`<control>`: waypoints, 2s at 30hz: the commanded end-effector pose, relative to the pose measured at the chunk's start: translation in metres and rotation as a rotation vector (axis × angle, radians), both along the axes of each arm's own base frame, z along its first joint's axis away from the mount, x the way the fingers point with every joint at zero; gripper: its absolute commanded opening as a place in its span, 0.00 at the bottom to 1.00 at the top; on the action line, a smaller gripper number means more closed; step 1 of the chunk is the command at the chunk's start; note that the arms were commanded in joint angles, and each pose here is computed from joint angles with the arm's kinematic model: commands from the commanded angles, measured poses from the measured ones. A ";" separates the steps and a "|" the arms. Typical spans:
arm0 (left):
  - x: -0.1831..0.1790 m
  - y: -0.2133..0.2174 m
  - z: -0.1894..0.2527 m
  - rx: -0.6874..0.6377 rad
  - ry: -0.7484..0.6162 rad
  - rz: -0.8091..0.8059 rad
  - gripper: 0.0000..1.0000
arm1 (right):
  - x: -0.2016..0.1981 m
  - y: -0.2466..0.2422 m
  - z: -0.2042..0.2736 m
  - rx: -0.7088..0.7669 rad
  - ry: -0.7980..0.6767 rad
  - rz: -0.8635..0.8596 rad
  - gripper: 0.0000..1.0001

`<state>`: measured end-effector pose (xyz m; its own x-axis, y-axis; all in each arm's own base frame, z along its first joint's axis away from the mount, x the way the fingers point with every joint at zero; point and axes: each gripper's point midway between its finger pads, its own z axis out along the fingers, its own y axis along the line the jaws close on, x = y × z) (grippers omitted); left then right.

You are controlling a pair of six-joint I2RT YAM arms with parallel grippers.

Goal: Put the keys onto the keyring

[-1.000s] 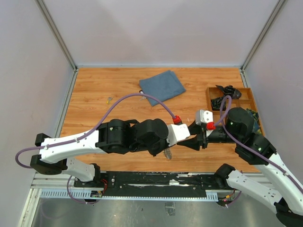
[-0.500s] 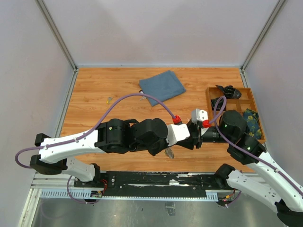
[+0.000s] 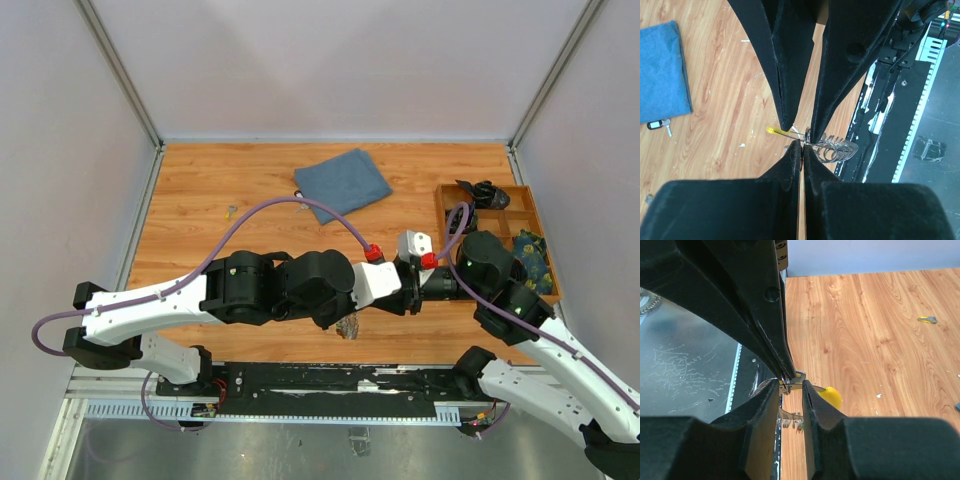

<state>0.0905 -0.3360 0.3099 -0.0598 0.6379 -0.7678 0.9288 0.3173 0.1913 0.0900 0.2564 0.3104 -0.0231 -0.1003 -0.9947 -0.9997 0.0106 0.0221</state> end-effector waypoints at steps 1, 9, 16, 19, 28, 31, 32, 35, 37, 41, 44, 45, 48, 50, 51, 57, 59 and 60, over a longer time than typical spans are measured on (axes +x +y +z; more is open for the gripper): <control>-0.003 -0.006 0.025 -0.085 -0.015 -0.020 0.00 | -0.008 0.004 0.001 0.015 -0.001 0.047 0.25; -0.003 -0.007 0.026 -0.089 -0.015 -0.021 0.00 | -0.010 0.008 -0.004 0.003 0.010 0.063 0.21; -0.003 -0.007 0.027 -0.096 -0.018 -0.023 0.01 | -0.010 0.009 -0.004 0.000 0.005 0.065 0.02; -0.002 -0.006 0.029 -0.107 -0.023 -0.017 0.01 | -0.008 0.007 0.000 0.007 -0.010 0.049 0.00; -0.011 0.001 0.055 -0.286 -0.013 -0.052 0.26 | -0.011 -0.003 0.027 0.071 -0.074 0.009 0.00; -0.015 0.005 0.064 -0.356 -0.010 -0.072 0.28 | -0.015 -0.006 0.036 0.087 -0.085 0.015 0.00; -0.016 0.006 0.067 -0.378 -0.011 -0.076 0.28 | -0.016 -0.006 0.039 0.092 -0.089 0.017 0.00; -0.018 0.009 0.074 -0.435 -0.013 -0.083 0.28 | -0.019 -0.008 0.047 0.105 -0.095 0.022 0.00; -0.020 0.008 0.076 -0.460 -0.015 -0.092 0.28 | -0.020 -0.008 0.050 0.115 -0.096 0.024 0.00; -0.021 0.006 0.073 -0.477 -0.013 -0.101 0.30 | -0.021 -0.009 0.060 0.144 -0.103 0.018 0.00; -0.024 0.003 0.070 -0.483 -0.004 -0.122 0.32 | -0.021 -0.010 0.064 0.156 -0.104 0.013 0.00; -0.026 0.002 0.071 -0.490 -0.002 -0.128 0.32 | -0.021 -0.010 0.065 0.158 -0.104 0.013 0.00; -0.027 0.001 0.072 -0.500 0.000 -0.138 0.32 | -0.022 -0.011 0.068 0.168 -0.108 0.009 0.00; -0.027 0.001 0.071 -0.500 -0.001 -0.135 0.32 | -0.022 -0.011 0.069 0.173 -0.106 0.008 0.00; -0.027 0.000 0.071 -0.499 -0.001 -0.134 0.32 | -0.022 -0.011 0.070 0.177 -0.106 0.009 0.00; -0.026 -0.003 0.066 -0.484 0.002 -0.132 0.28 | -0.024 -0.012 0.072 0.186 -0.108 0.012 0.00; -0.026 -0.004 0.064 -0.478 0.003 -0.131 0.26 | -0.024 -0.012 0.073 0.189 -0.110 0.012 0.00; -0.026 -0.004 0.063 -0.474 0.004 -0.131 0.25 | -0.024 -0.012 0.074 0.190 -0.110 0.010 0.00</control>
<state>0.0688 -0.3343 0.3691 -0.0115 0.2442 -0.9696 0.9625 0.2654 0.0554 0.0728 0.2466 0.3540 0.0314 0.0086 -0.9995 -0.9995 0.0107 -0.0313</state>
